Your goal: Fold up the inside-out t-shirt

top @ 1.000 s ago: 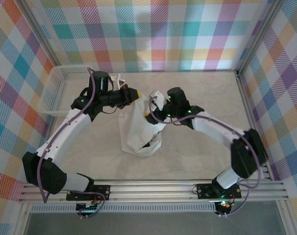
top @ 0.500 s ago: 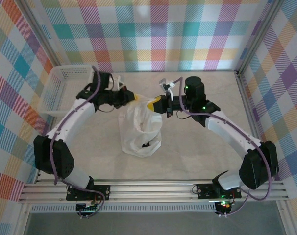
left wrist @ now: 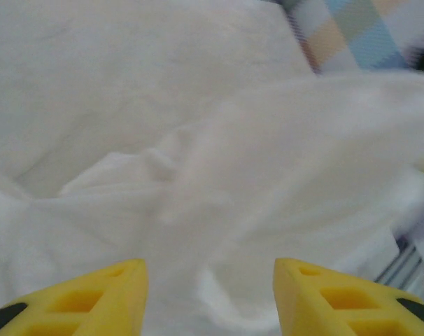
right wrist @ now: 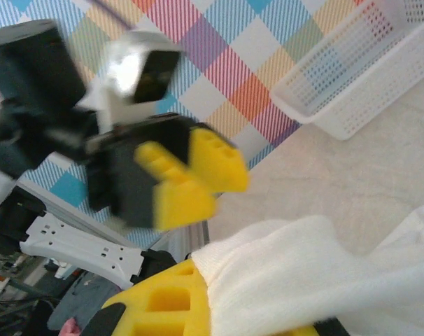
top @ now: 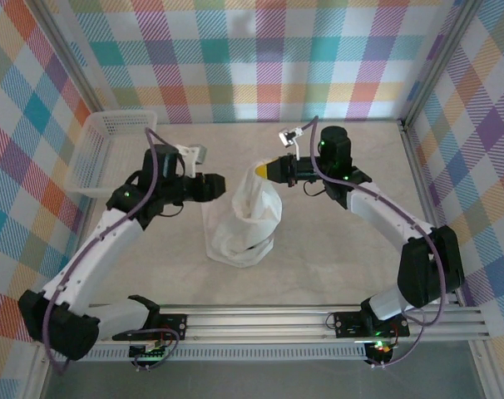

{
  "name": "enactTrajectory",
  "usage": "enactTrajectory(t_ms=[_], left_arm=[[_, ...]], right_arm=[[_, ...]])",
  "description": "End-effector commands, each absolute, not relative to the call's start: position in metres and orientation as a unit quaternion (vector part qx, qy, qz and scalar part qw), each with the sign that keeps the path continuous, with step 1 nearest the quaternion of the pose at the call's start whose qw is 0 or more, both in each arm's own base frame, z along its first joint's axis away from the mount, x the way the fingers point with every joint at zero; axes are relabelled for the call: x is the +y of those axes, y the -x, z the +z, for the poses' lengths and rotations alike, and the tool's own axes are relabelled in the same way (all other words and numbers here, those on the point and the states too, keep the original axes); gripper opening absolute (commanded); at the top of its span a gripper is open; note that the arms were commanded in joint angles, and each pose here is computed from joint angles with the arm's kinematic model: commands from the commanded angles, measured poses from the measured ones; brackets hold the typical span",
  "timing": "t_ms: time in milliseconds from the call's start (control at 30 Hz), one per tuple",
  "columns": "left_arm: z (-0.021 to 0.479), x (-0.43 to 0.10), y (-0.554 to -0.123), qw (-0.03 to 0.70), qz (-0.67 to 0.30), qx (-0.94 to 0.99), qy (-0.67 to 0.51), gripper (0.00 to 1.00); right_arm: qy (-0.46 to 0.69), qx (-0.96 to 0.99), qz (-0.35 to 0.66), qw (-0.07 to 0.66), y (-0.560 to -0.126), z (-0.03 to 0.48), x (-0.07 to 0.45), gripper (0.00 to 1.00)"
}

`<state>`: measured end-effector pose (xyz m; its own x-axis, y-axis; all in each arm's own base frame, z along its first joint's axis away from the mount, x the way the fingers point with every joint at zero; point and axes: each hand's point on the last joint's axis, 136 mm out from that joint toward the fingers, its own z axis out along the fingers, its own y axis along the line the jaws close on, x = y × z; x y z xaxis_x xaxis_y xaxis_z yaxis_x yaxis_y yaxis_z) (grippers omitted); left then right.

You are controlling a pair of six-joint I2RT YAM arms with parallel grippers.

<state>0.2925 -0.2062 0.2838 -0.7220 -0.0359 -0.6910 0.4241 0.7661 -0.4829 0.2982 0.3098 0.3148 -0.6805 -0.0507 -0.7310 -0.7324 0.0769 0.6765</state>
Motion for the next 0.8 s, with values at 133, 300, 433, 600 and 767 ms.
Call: enactTrajectory(t_ms=[133,300,433,600,767], left_arm=[[0.247,-0.239,-0.314,0.371,-0.242,0.875,-0.197,0.65],[0.237,-0.272,-0.331,0.33,-0.295,0.875,-0.198,0.62],[0.296,-0.31,-0.316,0.242,-0.465,0.836,-0.162,0.0],[0.368,-0.303,-0.295,0.273,-0.554,0.774,-0.139,0.0],[0.376,-0.289,-0.293,0.274,-0.557,0.775,-0.12,0.0]], right_arm=[[0.332,0.642,0.637,0.267,-0.278,0.349,0.319,0.0],[0.327,0.652,0.633,0.261,-0.278,0.352,0.322,0.0],[0.202,0.747,0.566,0.285,-0.338,0.314,0.297,0.07],[0.132,0.822,0.498,0.245,-0.403,0.212,0.265,0.07],[0.123,0.805,0.56,0.154,-0.401,0.206,0.282,0.4]])
